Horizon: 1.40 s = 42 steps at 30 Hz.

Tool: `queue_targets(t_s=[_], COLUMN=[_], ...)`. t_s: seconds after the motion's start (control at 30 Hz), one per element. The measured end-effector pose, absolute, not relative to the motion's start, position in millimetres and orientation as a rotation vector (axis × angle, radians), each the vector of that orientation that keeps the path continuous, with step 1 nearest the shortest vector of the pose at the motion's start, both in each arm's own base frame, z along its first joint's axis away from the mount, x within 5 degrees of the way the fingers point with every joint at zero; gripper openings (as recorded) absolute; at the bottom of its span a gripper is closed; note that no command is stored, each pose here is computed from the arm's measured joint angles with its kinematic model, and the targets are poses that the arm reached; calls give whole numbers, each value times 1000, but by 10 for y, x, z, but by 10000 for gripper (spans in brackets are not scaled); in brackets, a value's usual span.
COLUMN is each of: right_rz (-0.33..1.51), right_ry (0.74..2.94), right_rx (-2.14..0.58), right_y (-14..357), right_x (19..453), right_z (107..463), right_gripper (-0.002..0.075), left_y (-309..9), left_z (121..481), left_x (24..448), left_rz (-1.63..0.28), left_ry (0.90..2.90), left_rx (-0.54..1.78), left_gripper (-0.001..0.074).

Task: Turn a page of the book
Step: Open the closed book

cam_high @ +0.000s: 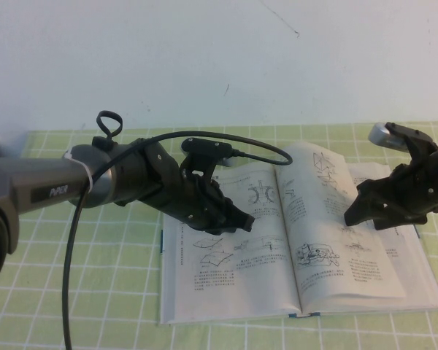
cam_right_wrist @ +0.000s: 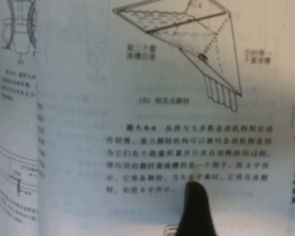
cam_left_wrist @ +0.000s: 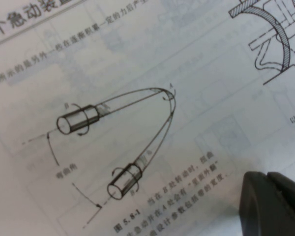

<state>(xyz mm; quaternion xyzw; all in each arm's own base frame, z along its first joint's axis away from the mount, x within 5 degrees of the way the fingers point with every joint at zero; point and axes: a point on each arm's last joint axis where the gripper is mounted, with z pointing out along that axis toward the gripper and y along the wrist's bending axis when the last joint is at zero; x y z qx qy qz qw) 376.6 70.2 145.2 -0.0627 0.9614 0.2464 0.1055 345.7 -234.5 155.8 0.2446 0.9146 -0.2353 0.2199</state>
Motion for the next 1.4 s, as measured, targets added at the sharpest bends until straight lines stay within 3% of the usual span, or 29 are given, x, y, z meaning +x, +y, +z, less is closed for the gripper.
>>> queue_targets(t_s=[0.47,1.0,1.13,1.4], right_rz=[819,995,1020,1049], right_ry=[2853,2786,2770,2749], right_rx=[-190,-184,-189,-210], right_y=[748,841,855,872], right_x=[3749,3763,3767,3766], right_z=[1392,1400,1410,1425], right_gripper=[470,468,468,468], left_y=[-2329,-2242,-2414,-3050], left_z=[1614,2413,2541,2842], left_x=[3445,3260,3143,2709], left_rz=[-621,-577,-487,-180], left_ry=[2509,2294,2201,1905], left_rx=[733,857,1049,1384], left_gripper=[-4,-4,-4,-4])
